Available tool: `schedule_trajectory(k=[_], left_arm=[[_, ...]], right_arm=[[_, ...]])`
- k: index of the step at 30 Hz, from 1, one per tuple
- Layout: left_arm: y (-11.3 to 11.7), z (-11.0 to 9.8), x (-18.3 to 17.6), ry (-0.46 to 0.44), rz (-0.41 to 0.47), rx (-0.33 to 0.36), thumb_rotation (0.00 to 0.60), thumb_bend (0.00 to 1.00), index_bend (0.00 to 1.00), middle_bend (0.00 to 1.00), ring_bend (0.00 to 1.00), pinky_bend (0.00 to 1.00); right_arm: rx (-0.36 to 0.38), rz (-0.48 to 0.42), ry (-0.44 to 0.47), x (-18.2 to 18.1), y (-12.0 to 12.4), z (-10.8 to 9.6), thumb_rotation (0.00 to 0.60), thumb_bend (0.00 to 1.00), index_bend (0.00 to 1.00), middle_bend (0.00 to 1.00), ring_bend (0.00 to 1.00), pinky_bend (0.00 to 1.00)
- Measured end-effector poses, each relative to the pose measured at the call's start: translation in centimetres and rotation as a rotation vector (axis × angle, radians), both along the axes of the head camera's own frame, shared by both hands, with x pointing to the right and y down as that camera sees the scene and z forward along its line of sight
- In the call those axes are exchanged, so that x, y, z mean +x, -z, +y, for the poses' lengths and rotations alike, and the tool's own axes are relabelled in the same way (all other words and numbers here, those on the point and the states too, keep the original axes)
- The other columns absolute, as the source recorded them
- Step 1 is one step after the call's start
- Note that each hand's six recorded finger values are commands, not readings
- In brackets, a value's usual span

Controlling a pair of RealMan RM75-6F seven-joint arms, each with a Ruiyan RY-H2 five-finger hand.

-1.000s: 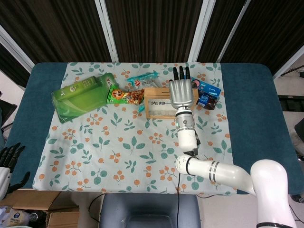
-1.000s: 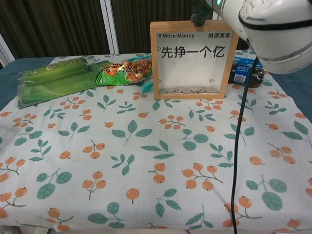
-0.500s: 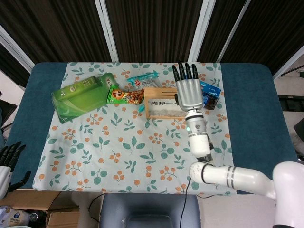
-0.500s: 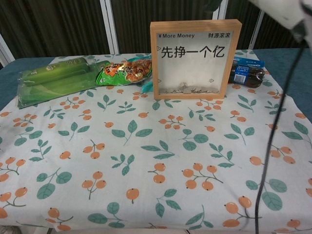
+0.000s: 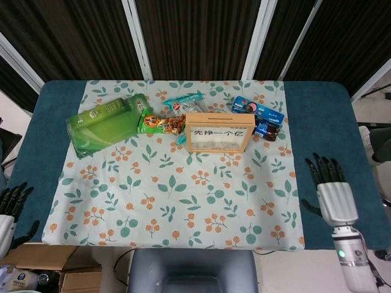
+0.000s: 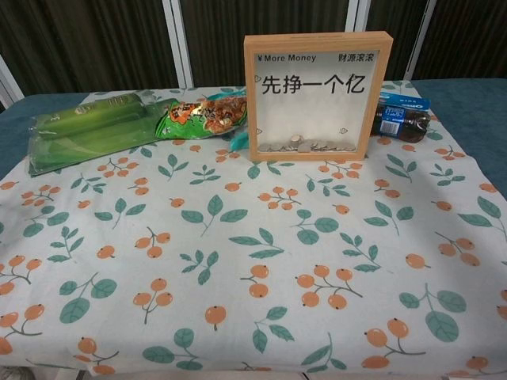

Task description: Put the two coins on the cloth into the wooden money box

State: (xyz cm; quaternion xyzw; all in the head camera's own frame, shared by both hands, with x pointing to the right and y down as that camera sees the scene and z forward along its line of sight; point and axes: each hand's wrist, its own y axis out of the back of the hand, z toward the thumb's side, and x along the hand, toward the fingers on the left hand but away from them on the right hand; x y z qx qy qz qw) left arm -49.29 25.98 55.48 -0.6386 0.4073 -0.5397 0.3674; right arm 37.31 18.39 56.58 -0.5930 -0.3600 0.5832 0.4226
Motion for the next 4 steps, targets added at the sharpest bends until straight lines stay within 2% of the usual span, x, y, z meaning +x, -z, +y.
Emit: schedule_trajectory(k=[4], left_arm=[[0.0,0.1,-0.2,0.005,-0.011,-0.002,0.6,0.37,0.0,0.0,0.0,0.03]], right_arm=[[0.015,0.039,-0.05,3.0,-0.8,3.5,0.6,0.32,0.0,0.0,0.0,0.0]])
